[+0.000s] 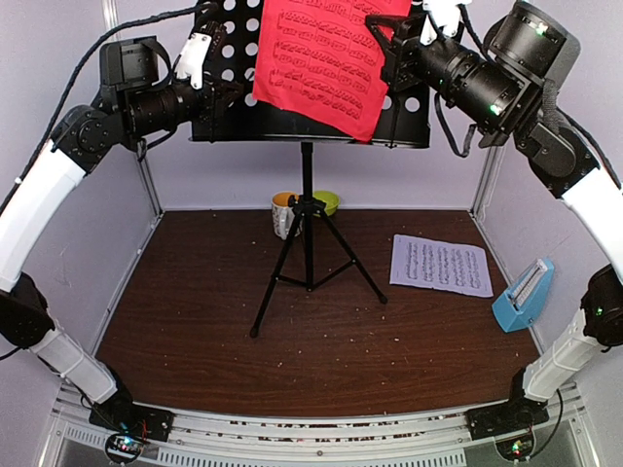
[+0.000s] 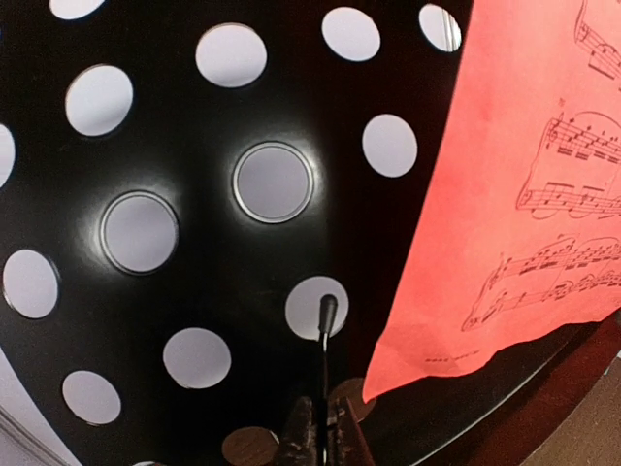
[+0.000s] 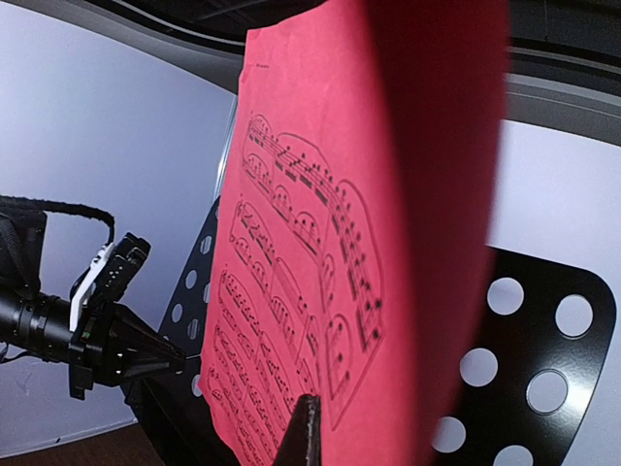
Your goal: Set up the instrument practice props
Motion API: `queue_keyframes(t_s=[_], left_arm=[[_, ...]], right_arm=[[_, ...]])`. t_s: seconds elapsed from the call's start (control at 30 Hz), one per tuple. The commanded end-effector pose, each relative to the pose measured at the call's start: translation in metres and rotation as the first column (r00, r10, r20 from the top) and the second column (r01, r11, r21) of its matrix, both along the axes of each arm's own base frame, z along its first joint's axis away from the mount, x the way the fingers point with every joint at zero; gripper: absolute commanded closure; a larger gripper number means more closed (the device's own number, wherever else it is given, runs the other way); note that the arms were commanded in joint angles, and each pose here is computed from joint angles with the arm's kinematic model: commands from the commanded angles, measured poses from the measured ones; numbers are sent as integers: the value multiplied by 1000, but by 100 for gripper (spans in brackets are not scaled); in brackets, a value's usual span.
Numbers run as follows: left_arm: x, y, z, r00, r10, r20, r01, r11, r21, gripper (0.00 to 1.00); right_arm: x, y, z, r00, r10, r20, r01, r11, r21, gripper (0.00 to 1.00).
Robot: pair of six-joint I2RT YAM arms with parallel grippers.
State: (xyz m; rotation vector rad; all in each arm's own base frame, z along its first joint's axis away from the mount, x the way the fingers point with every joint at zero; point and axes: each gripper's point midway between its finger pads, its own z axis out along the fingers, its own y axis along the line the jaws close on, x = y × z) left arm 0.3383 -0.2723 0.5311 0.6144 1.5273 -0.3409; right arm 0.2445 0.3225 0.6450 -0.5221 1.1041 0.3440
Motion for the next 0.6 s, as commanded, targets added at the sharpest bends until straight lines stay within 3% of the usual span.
queue_keyframes(t_s=[0.0, 0.2, 0.57], left_arm=[[-19, 21, 38, 991, 16, 134, 0, 993, -121, 100], [-27, 26, 51, 975, 16, 222, 21, 986, -165, 100], [-49, -1, 46, 916, -163, 367, 211, 973, -95, 100]], right_arm=[[2, -14, 15, 999, -40, 22, 39, 998, 57, 100], [7, -9, 15, 997, -62, 39, 60, 997, 39, 100], [13, 14, 17, 995, -32, 91, 33, 999, -11, 100]])
